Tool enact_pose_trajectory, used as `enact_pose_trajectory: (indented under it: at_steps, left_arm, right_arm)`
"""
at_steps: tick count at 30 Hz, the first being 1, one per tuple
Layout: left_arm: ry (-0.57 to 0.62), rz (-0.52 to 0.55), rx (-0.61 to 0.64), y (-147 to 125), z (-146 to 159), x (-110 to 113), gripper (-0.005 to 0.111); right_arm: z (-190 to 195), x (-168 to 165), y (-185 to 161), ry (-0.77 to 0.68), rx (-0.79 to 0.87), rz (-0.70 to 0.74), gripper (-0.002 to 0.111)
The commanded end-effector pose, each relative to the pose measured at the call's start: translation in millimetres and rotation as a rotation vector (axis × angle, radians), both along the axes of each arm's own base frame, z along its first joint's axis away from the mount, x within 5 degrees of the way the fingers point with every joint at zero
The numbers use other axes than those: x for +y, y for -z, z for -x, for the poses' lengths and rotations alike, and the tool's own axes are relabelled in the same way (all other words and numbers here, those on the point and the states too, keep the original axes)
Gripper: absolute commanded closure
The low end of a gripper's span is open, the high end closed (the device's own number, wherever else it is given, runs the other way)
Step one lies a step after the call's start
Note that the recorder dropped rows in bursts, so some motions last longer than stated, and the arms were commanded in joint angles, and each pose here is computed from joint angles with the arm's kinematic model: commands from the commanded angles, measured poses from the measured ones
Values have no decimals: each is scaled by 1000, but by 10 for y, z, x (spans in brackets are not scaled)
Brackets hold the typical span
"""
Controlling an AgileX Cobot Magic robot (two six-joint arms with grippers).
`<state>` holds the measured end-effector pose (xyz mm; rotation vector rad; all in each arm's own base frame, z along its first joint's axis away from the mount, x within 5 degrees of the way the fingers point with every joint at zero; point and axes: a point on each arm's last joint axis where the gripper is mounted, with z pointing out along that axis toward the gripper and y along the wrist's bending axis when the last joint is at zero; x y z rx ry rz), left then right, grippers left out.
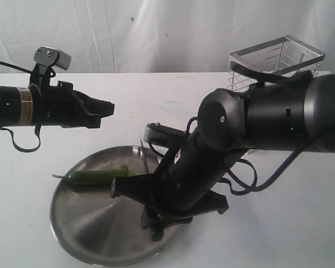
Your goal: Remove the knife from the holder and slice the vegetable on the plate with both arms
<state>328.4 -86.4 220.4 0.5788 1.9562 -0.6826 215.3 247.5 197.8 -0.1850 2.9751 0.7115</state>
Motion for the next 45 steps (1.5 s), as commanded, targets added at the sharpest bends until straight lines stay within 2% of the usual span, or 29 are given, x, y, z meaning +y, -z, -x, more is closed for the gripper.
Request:
enact_pose_trajectory:
  at_steps: [1, 7, 11, 14, 18, 21, 26, 31, 37, 45]
  left_arm:
    - [86, 60, 23, 115, 9, -68, 107]
    - [129, 137, 123, 446, -45, -124, 107]
    - [133, 254, 159, 554, -82, -163, 107]
    - [107, 207, 181, 619, -87, -214, 107]
    - [181, 141, 138, 638, -20, -416, 107]
    - [186, 95, 133, 668, -4, -479, 107]
    - [163, 53, 146, 711, -9, -484, 107]
    - [134, 28, 154, 733, -25, -462, 107]
    - [97, -2, 183, 868, -57, -436, 107]
    - [85, 4, 182, 885, -69, -434, 107]
  right_arm:
    - [31, -22, 138, 9, 70, 77, 108]
    - [47, -21, 163, -102, 48, 85, 108]
    - [30, -9, 155, -115, 22, 74, 108]
    - [9, 2, 151, -103, 2, 62, 108]
    - [-17, 38, 134, -57, -9, 19, 108]
    - [-7, 37, 168, -62, 13, 30, 108]
    - [16, 61, 338, -61, 103, 58, 108]
    - [-20, 84, 388, -40, 86, 49, 108]
    - [-4, 80, 389, -117, 69, 51, 108]
    - [-37, 93, 385, -145, 14, 39, 108]
